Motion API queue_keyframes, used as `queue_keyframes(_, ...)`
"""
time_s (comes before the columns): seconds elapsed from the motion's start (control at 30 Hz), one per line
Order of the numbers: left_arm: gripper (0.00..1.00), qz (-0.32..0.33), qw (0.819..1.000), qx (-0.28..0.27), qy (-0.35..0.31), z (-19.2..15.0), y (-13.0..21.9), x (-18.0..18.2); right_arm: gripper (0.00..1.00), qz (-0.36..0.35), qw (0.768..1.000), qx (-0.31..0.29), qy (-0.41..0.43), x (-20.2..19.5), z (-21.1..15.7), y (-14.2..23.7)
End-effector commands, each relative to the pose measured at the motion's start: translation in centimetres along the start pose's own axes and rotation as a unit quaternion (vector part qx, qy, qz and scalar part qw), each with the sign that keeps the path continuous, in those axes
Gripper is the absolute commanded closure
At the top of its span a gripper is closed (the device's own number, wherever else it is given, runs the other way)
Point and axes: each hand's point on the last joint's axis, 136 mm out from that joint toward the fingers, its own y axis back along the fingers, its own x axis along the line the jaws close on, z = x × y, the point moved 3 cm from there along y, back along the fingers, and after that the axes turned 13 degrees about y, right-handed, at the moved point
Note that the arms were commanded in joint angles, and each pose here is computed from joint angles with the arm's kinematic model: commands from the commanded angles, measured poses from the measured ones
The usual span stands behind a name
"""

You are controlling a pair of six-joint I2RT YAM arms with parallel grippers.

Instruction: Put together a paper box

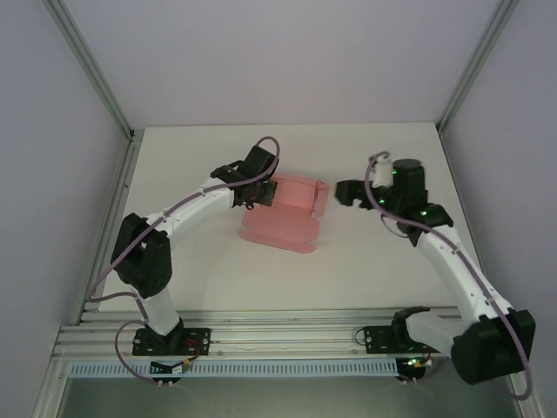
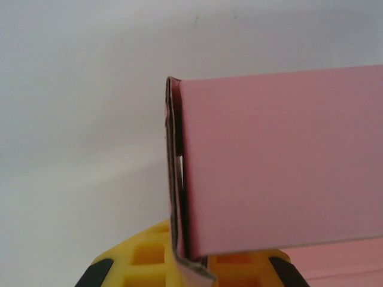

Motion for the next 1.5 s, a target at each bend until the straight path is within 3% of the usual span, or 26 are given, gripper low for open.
queue_keyframes(0.0,1.0,-0.041,0.999,-0.016,0.005,0.2,2.1,-0.5,0.15,0.111,0.992,-0.038,-0.044,-1.0,0.4,0.7)
queue_keyframes(0.23,1.0,-0.119,0.992,-0.034,0.036,0.4,3.9,-1.7,0.29,0.293,0.956,-0.027,0.009,1.5,-1.8,-0.8)
queue_keyframes(0.43,1.0,-0.13,0.989,-0.051,0.045,1.2,5.0,-1.9,0.41,0.321,0.946,-0.018,0.04,2.8,-1.6,-1.8)
queue_keyframes(0.73,1.0,-0.102,0.992,-0.047,0.066,1.4,3.8,-1.5,0.46,0.336,0.937,0.007,0.091,6.6,-1.0,-3.0)
queue_keyframes(0.9,1.0,-0.111,0.99,-0.047,0.07,1.5,3.8,-1.7,0.47,0.293,0.947,0.037,0.123,8.3,-1.2,-4.2)
queue_keyframes(1.0,1.0,-0.106,0.99,-0.05,0.076,1.7,3.8,-1.6,0.53,0.272,0.951,0.05,0.139,9.3,-1.2,-5.2)
queue_keyframes(1.1,1.0,-0.109,0.989,-0.051,0.081,1.6,4.0,-1.6,0.57,0.184,0.967,0.066,0.166,9.1,-1.3,-6.8)
queue_keyframes(1.17,1.0,-0.109,0.988,-0.052,0.091,1.5,4.2,-1.5,0.57,0.061,0.979,0.076,0.18,7.7,-1.2,-8.2)
queue_keyframes(1.23,1.0,-0.113,0.987,-0.055,0.097,1.4,4.6,-1.5,0.57,-0.017,0.974,0.088,0.208,7.2,-1.4,-9.2)
queue_keyframes(1.47,1.0,-0.123,0.985,-0.057,0.106,0.8,5.7,-1.9,0.75,-0.128,0.972,0.047,0.189,6.4,-0.4,-11.9)
